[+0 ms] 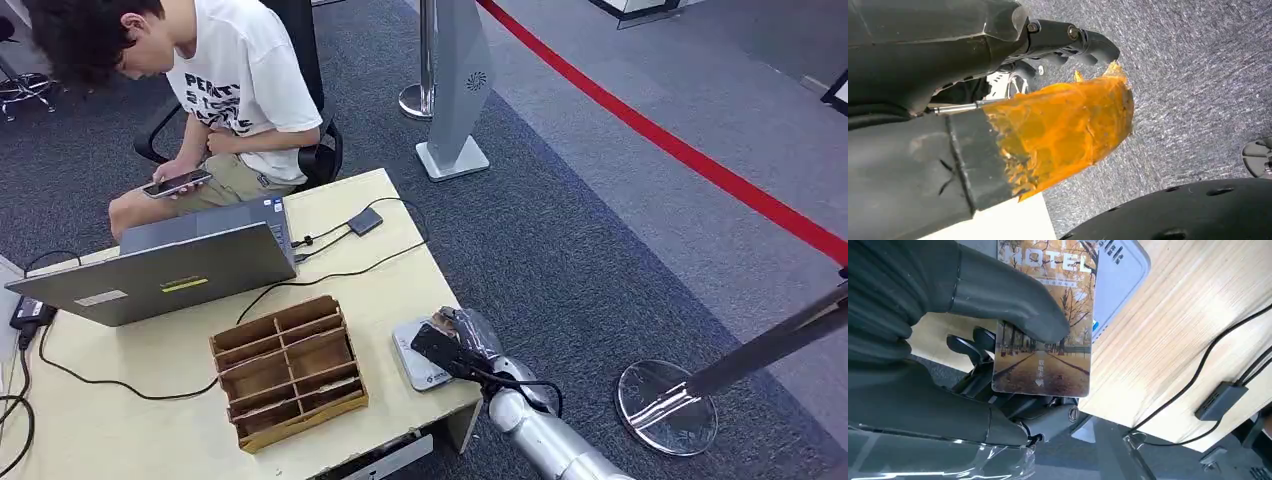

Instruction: Pass the card to the sensor for recognition and then transmit it.

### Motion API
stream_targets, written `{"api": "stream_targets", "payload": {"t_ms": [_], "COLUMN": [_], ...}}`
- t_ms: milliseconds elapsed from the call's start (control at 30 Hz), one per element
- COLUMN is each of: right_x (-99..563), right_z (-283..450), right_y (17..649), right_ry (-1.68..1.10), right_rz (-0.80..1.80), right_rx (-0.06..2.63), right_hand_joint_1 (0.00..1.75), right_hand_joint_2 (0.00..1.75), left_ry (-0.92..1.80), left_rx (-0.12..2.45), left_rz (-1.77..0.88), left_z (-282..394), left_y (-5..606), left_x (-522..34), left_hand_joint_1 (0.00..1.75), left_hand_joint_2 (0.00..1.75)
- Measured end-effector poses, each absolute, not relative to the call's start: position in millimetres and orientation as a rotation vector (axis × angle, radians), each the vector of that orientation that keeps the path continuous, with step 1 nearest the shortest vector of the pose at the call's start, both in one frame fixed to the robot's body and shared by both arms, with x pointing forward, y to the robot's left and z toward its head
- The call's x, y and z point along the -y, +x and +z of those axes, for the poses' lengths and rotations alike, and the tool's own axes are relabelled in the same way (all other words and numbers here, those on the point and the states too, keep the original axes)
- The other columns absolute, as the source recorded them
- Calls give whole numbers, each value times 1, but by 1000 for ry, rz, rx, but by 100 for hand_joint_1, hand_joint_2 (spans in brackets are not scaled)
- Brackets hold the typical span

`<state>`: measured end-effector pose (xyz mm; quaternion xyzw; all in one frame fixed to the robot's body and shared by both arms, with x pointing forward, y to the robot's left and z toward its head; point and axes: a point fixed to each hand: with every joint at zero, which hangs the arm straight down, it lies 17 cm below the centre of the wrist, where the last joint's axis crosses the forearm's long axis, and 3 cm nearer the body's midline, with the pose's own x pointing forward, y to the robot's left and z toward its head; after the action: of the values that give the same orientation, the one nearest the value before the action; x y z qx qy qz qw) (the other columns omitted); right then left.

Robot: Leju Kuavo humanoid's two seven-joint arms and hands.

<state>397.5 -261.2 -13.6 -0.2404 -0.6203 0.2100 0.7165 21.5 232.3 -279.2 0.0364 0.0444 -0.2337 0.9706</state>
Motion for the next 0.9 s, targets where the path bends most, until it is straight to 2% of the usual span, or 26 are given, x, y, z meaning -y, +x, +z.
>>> {"api": "stream_targets", "payload": {"t_ms": [433,900], "right_x": [266,280], "right_z": [-2,111], "right_y": [397,377], "right_ry": [-582,-819], "right_rz": [422,187], "right_rx": [1418,1731], "right_hand_joint_1": [175,175], "right_hand_joint_2": [175,175], "left_ry": [75,75], "left_rx": [-90,-95], "left_rz": [-469,-453], "left_z": [-279,-279], "left_y": [21,19], "left_x": [-232,-227], "left_hand_joint_1": [0,0], "left_hand_joint_2": [0,0]}}
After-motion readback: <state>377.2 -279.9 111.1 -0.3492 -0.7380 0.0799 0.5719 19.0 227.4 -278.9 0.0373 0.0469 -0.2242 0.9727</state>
